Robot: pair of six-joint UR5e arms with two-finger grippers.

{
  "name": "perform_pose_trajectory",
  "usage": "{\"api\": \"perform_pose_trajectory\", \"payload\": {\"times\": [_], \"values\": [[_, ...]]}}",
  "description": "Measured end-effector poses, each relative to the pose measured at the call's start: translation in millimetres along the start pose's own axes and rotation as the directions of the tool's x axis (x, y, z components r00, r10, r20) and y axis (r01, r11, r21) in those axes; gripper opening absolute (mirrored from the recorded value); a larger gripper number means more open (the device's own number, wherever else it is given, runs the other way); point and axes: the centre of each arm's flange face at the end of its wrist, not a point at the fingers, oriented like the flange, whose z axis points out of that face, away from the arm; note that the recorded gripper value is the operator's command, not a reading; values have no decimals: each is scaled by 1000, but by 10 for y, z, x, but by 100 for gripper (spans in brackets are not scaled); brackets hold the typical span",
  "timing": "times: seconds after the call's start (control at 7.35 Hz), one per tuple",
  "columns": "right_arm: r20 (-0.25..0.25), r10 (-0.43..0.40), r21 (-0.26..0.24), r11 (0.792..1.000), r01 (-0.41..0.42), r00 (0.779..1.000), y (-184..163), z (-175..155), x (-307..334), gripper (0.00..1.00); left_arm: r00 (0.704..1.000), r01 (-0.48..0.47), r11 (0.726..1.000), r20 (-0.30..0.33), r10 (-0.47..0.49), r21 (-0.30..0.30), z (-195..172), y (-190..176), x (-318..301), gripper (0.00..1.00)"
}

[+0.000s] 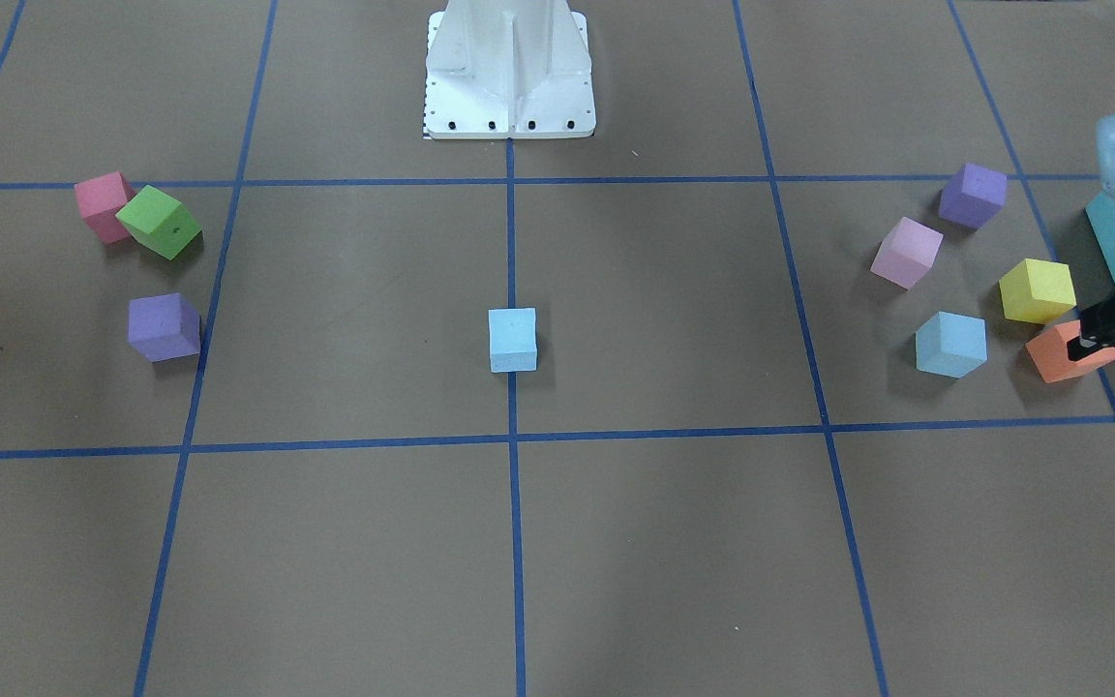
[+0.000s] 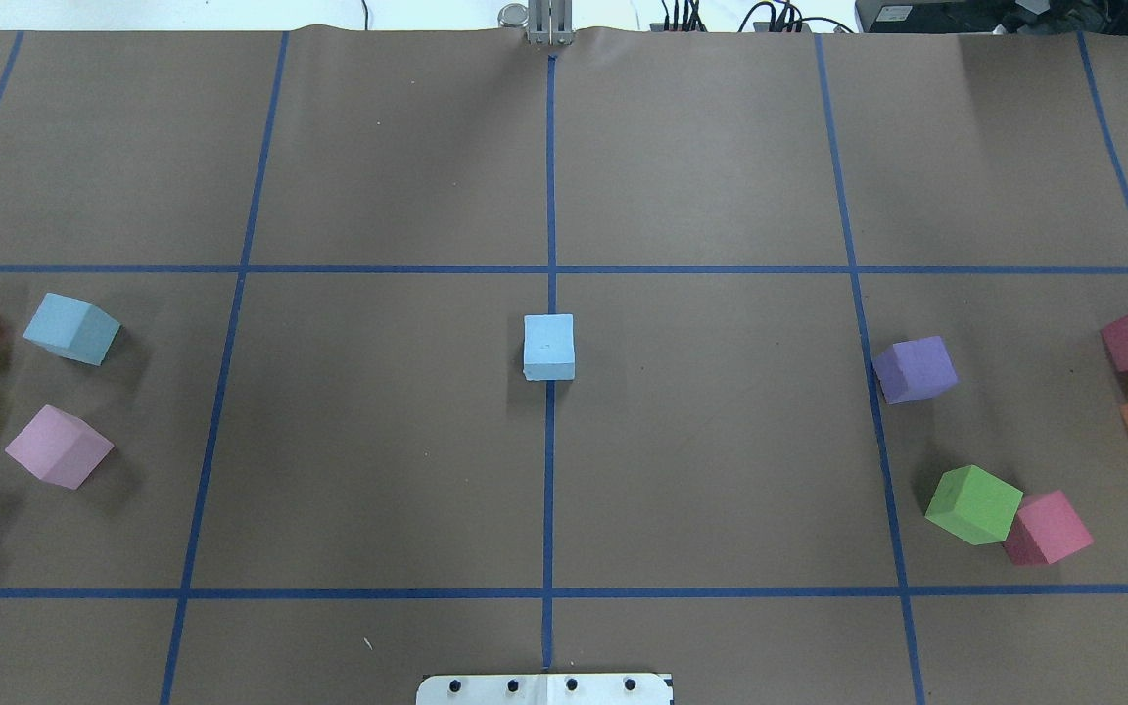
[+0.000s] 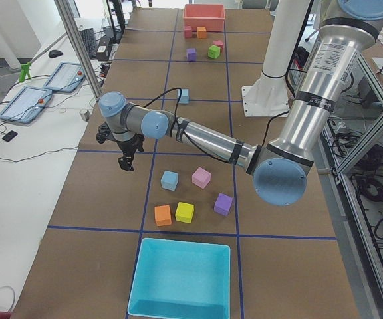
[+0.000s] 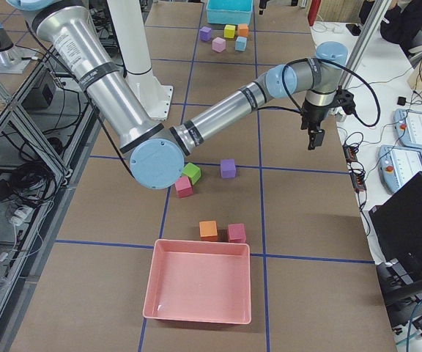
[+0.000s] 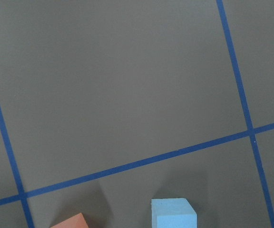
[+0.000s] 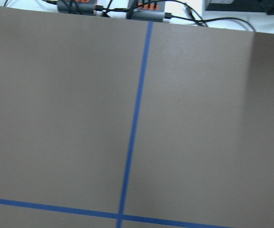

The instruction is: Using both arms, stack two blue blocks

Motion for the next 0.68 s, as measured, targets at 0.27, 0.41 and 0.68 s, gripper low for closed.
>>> {"api": "perform_pose_trajectory", "payload": {"times": [0.27, 0.41, 0.68], "values": [[-8, -32, -8, 999, 32, 999, 138, -87, 810, 100, 1000, -1, 1000, -10, 2, 8, 346, -46, 84, 98], [-10, -51, -20, 999, 51, 999, 193, -55, 1131, 100, 1000, -8, 1000, -1, 8, 11, 500, -51, 140, 98], [-13, -70, -37, 997, 69, 997, 343, 91, 1561, 100, 1000, -15, 999, 22, 14, 33, 749, 98, 86, 98]]}}
